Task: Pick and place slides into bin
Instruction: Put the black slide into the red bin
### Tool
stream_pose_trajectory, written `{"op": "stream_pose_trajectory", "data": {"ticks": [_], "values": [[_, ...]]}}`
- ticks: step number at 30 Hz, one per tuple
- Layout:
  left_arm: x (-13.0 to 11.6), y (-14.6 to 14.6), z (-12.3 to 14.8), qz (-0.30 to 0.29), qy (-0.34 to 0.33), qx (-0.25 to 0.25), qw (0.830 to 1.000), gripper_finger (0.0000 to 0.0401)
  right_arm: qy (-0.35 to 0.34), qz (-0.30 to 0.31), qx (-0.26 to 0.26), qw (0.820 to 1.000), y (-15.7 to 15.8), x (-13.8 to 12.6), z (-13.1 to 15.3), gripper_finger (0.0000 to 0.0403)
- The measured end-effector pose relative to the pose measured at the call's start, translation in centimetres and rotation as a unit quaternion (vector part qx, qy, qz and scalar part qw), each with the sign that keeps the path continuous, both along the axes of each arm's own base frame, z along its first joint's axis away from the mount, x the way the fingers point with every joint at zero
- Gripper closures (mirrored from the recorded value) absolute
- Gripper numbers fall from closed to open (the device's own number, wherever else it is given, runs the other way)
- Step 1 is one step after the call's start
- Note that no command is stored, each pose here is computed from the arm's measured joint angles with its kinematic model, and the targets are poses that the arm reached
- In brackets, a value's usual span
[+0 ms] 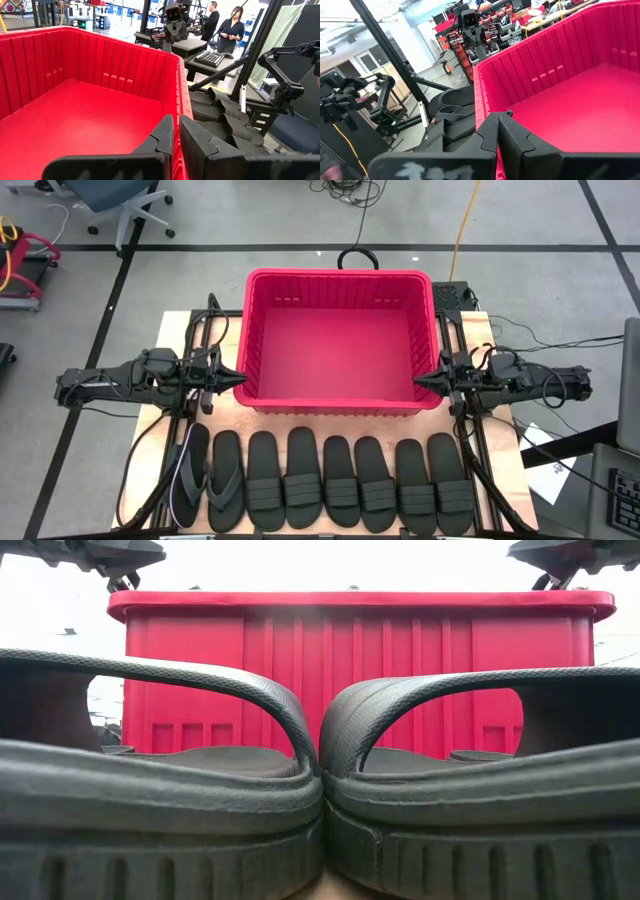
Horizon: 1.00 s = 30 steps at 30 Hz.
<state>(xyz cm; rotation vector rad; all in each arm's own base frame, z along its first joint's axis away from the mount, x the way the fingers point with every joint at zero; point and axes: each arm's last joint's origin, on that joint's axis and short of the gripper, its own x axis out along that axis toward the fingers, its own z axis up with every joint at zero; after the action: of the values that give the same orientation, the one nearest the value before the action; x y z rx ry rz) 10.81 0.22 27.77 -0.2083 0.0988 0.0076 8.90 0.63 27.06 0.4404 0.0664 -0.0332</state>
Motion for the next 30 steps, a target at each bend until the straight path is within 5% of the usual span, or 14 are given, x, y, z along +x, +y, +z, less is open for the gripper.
{"op": "stream_pose_trajectory", "data": {"ticks": [8, 12, 17, 23, 27, 30], "values": [[0.0, 0.0, 0.0, 0.0, 0.0, 0.0, 1.0, 0.0375, -0.089, -0.026, -0.053, 0.994, -0.1, 0.8, 2.0, 0.0387], [0.0, 0.0, 0.0, 0.0, 0.0, 0.0, 1.0, 0.0375, -0.079, -0.027, -0.083, 0.993, 0.0, 1.0, 4.3, 0.0355], [0.0, 0.0, 0.0, 0.0, 0.0, 0.0, 1.0, 0.0375, 0.022, -0.01, -0.103, 0.994, -0.1, 0.1, 9.3, 0.0304], [0.0, 0.0, 0.0, 0.0, 0.0, 0.0, 1.0, 0.0375, 0.153, 0.091, -0.092, 0.98, 0.2, -1.6, 15.3, 0.0246], [0.0, 0.0, 0.0, 0.0, 0.0, 0.0, 1.0, 0.0375, 0.233, 0.186, -0.059, 0.953, 0.8, -1.1, 17.2, 0.022], [0.0, 0.0, 0.0, 0.0, 0.0, 0.0, 1.0, 0.0375, 0.313, 0.27, -0.015, 0.91, 1.5, 0.6, 16.9, 0.0208]]}}
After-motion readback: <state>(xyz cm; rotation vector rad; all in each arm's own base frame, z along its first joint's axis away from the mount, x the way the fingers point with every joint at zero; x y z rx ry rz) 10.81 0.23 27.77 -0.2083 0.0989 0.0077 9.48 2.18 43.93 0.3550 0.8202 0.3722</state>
